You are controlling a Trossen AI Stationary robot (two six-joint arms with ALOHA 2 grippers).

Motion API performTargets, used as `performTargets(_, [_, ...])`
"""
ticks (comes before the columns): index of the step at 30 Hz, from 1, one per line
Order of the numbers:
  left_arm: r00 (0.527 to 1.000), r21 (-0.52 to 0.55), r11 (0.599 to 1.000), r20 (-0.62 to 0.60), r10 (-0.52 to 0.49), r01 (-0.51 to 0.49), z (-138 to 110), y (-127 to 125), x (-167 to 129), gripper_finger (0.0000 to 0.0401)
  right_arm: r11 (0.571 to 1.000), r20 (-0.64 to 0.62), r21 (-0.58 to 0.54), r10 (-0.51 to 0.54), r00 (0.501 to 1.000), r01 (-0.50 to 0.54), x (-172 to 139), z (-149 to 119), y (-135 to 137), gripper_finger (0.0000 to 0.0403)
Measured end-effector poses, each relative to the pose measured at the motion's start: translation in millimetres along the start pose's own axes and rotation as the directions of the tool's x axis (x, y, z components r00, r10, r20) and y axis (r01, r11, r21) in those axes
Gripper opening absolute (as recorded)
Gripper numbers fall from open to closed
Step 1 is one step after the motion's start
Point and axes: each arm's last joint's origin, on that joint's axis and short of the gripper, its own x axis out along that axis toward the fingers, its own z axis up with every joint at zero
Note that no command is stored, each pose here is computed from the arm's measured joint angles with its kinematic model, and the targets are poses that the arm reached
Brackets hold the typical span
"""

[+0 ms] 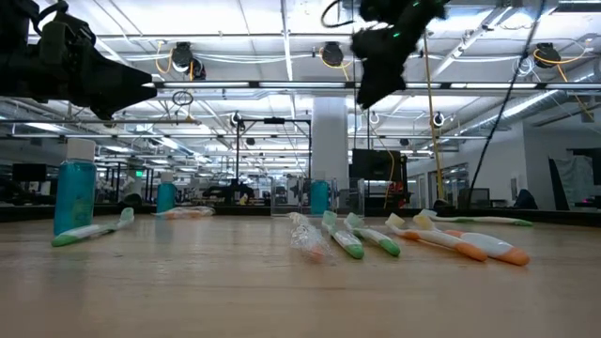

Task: Pick & Place toothbrushing station
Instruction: Put the blue mouthwash into the transparent organizer

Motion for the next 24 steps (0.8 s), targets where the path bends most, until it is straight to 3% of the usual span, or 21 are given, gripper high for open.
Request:
performTargets(7, [1.0,0.0,1.0,0.0,0.0,0.0,-0.1,0.0,0.0,0.0228,0.998,0.254,-0.043,0.062,0.965,-0.052,-36.8,-80.7,15.1,0.0146])
performTargets(14, [1.0,0.0,1.0,0.0,0.0,0.0,0.0,0.0,0.0,0.0228,0.983,0.587,-0.157,0.171,0.791,-0.095,-41.2,-145.9,23.7,0.0146])
performTargets(17, [1.0,-0.014,1.0,0.022,-0.001,0.002,2.2,-0.1,0.0,0.0228,0.971,0.631,-0.213,0.218,0.745,-0.104,-33.7,-171.3,25.4,0.0146])
performTargets(24, [0.998,-0.132,0.991,0.058,-0.002,0.009,5.7,-0.1,-0.2,0.0228,0.962,0.635,-0.221,0.269,0.724,-0.163,-22.0,-210.6,23.4,0.0146])
